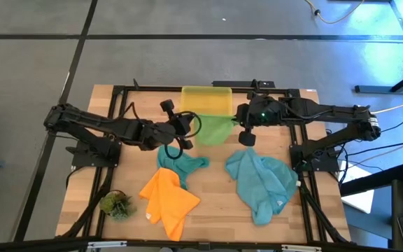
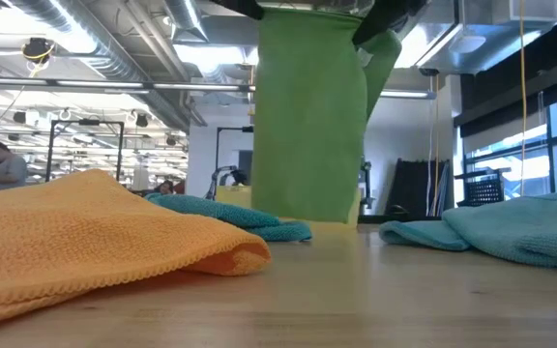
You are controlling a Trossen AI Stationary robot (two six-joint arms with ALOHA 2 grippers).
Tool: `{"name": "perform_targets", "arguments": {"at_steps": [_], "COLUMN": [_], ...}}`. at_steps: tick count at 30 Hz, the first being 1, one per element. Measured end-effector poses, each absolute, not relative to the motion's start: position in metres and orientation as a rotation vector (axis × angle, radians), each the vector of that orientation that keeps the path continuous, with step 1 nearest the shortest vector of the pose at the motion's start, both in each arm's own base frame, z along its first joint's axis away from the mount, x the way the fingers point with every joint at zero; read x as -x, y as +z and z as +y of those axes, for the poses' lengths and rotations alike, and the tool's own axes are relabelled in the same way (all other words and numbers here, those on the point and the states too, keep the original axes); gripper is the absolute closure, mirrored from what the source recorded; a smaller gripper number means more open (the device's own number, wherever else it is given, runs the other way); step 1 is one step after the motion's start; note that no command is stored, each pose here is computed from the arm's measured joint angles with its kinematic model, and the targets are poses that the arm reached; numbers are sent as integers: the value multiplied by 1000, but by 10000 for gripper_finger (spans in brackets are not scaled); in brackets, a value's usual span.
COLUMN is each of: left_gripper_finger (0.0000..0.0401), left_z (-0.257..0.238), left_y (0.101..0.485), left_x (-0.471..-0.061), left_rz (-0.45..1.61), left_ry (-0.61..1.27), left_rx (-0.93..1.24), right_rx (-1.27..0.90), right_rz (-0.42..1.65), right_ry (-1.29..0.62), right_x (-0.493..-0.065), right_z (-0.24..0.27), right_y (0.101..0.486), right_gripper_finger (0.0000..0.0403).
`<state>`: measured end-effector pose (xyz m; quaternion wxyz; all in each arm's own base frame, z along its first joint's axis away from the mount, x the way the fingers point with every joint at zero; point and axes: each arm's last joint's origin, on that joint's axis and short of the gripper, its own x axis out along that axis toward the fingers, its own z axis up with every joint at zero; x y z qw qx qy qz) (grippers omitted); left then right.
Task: Fold microfiber towels
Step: Fold the green microfiber cloth
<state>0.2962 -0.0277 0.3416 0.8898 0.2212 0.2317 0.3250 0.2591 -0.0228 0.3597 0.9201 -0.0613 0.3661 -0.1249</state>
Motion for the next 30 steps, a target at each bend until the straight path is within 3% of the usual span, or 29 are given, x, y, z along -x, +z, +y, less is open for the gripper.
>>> {"name": "perform_targets", "arguments": {"at_steps": [8, 19, 25, 30], "left_gripper_finger": [401, 401, 401, 401], "left_z": [-80, -196, -235, -241], "left_y": [314, 221, 175, 157], "left_x": [-297, -296, -290, -296], "left_rz": [523, 632, 665, 699], "left_ry": [583, 324, 246, 192], "left_rx": [-414, -421, -354, -300], "right_rx": [161, -14, -162, -168], "right_rz": [755, 923, 843, 902], "right_ry": [-184, -27, 115, 160], "right_x": [-259, -238, -235, -244], "right_z": [25, 124, 171, 190], "right_y": [350, 243, 214, 193], "right_gripper_finger": [403, 403, 403, 403]}}
